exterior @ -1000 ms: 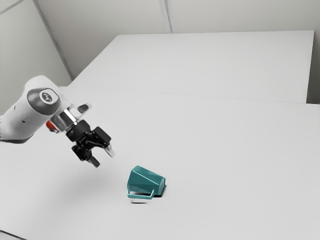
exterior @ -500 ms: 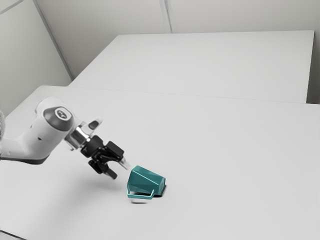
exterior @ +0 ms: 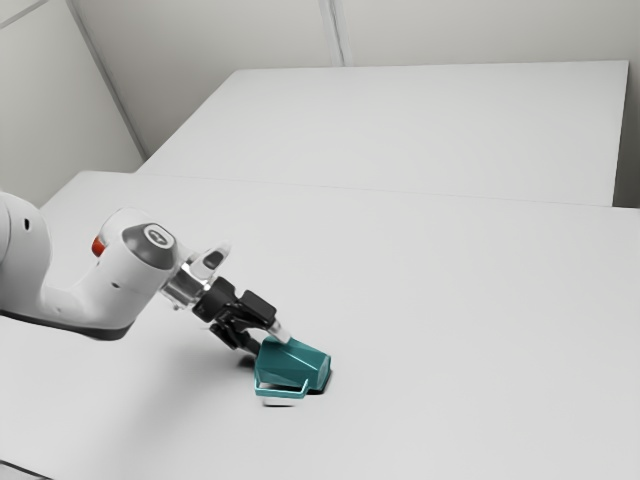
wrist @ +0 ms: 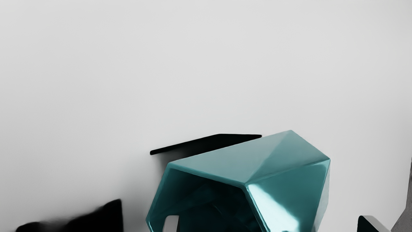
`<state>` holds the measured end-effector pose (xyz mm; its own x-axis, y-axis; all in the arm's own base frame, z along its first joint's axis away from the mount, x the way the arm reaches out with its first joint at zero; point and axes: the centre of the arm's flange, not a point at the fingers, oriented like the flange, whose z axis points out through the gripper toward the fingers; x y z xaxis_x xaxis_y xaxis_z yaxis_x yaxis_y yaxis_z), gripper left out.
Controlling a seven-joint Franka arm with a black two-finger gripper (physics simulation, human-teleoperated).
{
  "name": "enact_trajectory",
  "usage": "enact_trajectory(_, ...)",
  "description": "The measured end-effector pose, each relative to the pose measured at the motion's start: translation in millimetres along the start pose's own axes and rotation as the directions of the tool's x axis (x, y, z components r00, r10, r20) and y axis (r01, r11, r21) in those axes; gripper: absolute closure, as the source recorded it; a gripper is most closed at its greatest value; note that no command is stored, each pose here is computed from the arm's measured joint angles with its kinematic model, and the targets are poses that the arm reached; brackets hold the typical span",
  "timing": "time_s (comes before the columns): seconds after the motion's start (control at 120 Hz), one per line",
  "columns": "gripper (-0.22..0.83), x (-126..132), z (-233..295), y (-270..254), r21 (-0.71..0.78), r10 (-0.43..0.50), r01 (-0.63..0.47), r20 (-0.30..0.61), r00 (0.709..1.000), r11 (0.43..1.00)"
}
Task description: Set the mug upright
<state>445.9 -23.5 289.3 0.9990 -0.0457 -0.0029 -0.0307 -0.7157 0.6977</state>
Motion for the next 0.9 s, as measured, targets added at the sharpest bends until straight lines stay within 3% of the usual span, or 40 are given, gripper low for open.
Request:
enact_trajectory(0.333,0.0,-1.5,8.5,6.6,-0.052,0.026,-0.027,-0.019,0.999,0.998)
enact_trajectory(0.6,0.01,-8.3,18.5,2.2,-0.096,-0.003,0.002,-0.014,1.0,0.995)
enact_trajectory(0.9,0.15,-10.0,21.2,-0.2,-0.123,-0.009,0.006,-0.023,1.0,0.992)
